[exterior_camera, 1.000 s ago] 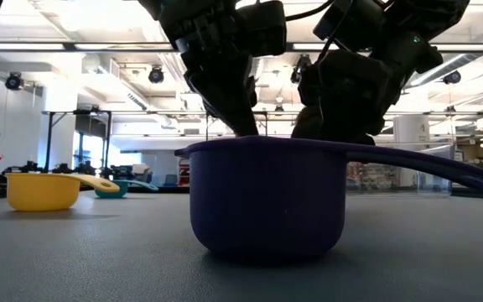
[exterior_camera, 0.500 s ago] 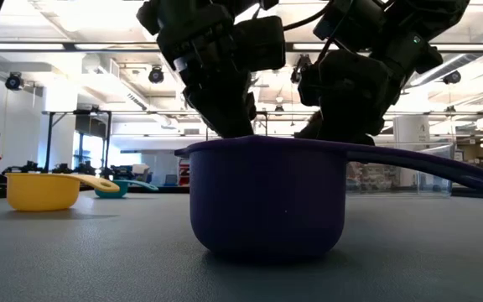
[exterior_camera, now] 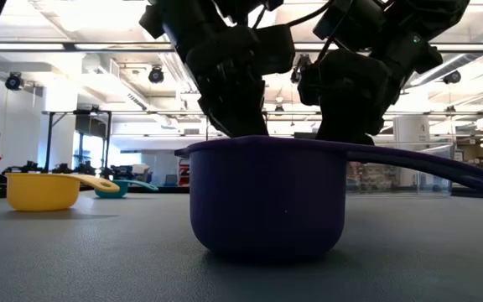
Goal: Nest measuring cups in basket
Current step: Stack the green measuring cup on top of the orange measuring cup, then stack the violet measuring cup on top of the green measuring cup
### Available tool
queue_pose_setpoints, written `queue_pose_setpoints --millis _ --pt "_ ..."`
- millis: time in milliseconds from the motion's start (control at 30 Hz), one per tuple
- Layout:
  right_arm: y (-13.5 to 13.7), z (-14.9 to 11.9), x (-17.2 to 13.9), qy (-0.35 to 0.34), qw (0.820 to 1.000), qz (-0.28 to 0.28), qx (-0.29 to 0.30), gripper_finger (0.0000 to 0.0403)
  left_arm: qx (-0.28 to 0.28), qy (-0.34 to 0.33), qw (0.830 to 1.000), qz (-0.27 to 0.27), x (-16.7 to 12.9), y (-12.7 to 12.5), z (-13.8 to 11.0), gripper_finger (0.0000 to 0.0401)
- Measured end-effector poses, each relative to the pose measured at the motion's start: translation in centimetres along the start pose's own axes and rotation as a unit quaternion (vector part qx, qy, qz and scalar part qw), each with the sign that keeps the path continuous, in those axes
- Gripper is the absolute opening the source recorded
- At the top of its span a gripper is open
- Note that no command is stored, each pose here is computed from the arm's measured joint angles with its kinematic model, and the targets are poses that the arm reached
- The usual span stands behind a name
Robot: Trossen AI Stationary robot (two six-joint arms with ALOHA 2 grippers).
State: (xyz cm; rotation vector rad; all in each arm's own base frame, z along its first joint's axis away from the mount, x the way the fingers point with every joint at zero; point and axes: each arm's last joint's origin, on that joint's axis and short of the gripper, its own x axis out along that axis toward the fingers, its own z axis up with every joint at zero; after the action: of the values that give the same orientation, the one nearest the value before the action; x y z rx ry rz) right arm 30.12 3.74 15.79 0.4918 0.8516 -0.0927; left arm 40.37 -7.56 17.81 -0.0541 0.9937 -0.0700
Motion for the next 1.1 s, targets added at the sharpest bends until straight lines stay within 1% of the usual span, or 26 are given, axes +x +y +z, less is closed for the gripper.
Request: queue_pose_setpoints --millis 133,233,467,600,700,800,967,1033,1100 --pt "0.0 0.0 0.0 0.002 1.000 -0.001 0.000 0.0114 0.000 0.000 1.000 0.000 0.0 0.0 0.0 0.0000" --pt "0.0 -0.1 -0.1 0.004 1.000 -0.003 0.002 0.0114 0.000 0.008 1.000 0.001 -0.6 0.0 -0.1 0.0000" --pt "0.2 0.2 -1.4 -0.001 1.000 -0.003 0.000 0.0114 0.006 0.020 1.000 0.002 -4.5 0.0 0.0 0.0000" --pt "0.1 0.4 -2.6 -0.012 1.000 -0.023 -0.018 0.0114 0.006 0.020 1.000 0.002 -6.5 0.1 0.0 0.0000" --pt "0.1 0.5 -3.5 -0.021 0.998 -0.043 -0.028 0.0114 0.000 0.019 1.000 -0.005 -7.2 -0.1 0.0 0.0000" --pt "0.1 0.6 -4.4 -0.035 0.997 -0.059 -0.038 0.0114 -0.001 0.020 0.999 -0.035 -7.4 -0.3 0.1 0.0000" --pt "0.0 0.8 -5.7 -0.053 0.994 -0.077 -0.049 0.0114 -0.013 0.040 0.993 -0.107 -7.1 -1.1 -0.2 0.0000" --pt "-0.1 0.8 -6.1 -0.053 0.994 -0.083 -0.049 0.0114 -0.015 0.050 0.991 -0.123 -6.7 -1.7 -0.4 0.0000" --pt "-0.1 0.9 -6.2 -0.054 0.994 -0.084 -0.048 0.0114 -0.017 0.059 0.990 -0.127 -6.4 -2.4 -0.6 0.0000"
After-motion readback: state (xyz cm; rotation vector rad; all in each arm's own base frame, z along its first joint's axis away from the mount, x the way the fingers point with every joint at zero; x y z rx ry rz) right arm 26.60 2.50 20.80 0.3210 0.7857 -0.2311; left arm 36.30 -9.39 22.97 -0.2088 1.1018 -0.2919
